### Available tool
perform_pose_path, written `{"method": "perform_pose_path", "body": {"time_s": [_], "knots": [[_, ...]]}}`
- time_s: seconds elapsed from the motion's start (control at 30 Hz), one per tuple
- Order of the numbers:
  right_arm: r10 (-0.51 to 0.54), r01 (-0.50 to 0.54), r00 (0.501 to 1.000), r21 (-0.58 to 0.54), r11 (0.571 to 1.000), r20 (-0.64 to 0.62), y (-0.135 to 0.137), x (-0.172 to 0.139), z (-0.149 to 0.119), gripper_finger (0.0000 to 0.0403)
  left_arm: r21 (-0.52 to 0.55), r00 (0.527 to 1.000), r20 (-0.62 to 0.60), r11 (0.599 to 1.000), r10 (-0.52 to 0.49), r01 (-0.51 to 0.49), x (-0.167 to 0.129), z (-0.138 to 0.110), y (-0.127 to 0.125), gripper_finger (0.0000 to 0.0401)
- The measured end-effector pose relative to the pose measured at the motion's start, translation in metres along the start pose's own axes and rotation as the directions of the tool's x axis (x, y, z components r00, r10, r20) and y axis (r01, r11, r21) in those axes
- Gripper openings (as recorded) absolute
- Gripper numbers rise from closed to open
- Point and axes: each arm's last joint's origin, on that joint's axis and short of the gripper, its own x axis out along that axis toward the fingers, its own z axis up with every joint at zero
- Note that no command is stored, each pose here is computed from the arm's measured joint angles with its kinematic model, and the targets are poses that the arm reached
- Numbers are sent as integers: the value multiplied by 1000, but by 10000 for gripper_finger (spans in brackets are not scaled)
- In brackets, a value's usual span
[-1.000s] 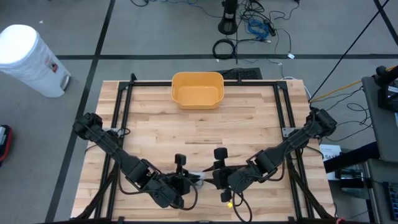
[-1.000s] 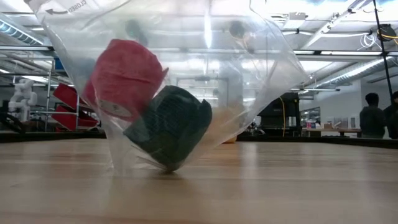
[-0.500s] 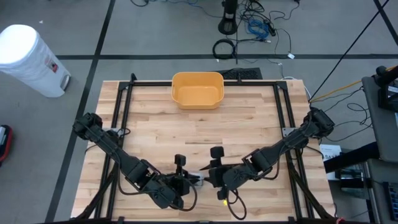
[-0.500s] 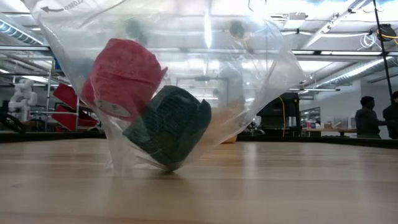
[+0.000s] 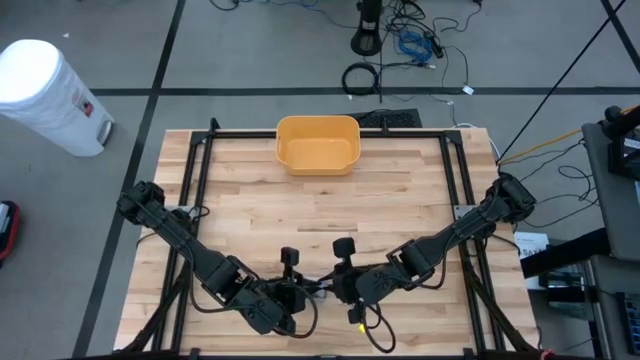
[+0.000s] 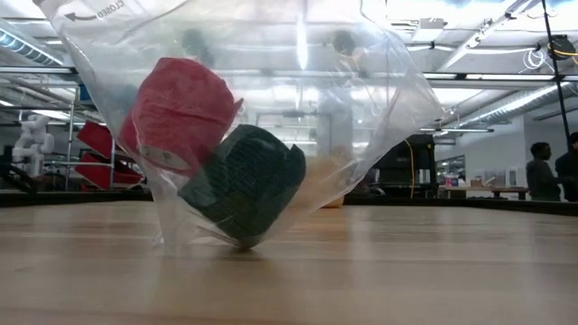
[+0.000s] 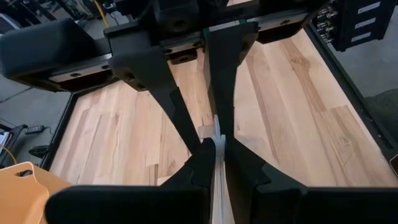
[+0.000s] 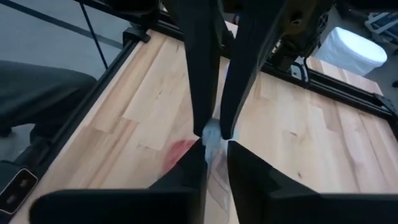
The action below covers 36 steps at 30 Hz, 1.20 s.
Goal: Roll bandage
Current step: Close the transparent zip bag
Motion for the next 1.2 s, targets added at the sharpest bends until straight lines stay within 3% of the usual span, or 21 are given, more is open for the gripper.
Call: {"method": "perform_pose_path", "body": {"time_s": [0.2,0.37,0.9,1.2], "knots": [[-2,2,1000,-46,999,-1,-1,0,0,5,-1,1000,-2,1000,5,-5,1,0,1,28],[-3,2,1000,-55,999,-5,0,0,-1,1,-11,999,-34,1000,12,-13,2,-3,3,28],[3,-3,1000,-77,997,-2,3,-1,0,1,-11,998,-61,1000,9,-10,2,-6,4,28],[15,-15,1000,-52,999,1,4,-2,0,40,-20,999,-40,1000,7,-8,-2,3,7,28]]}}
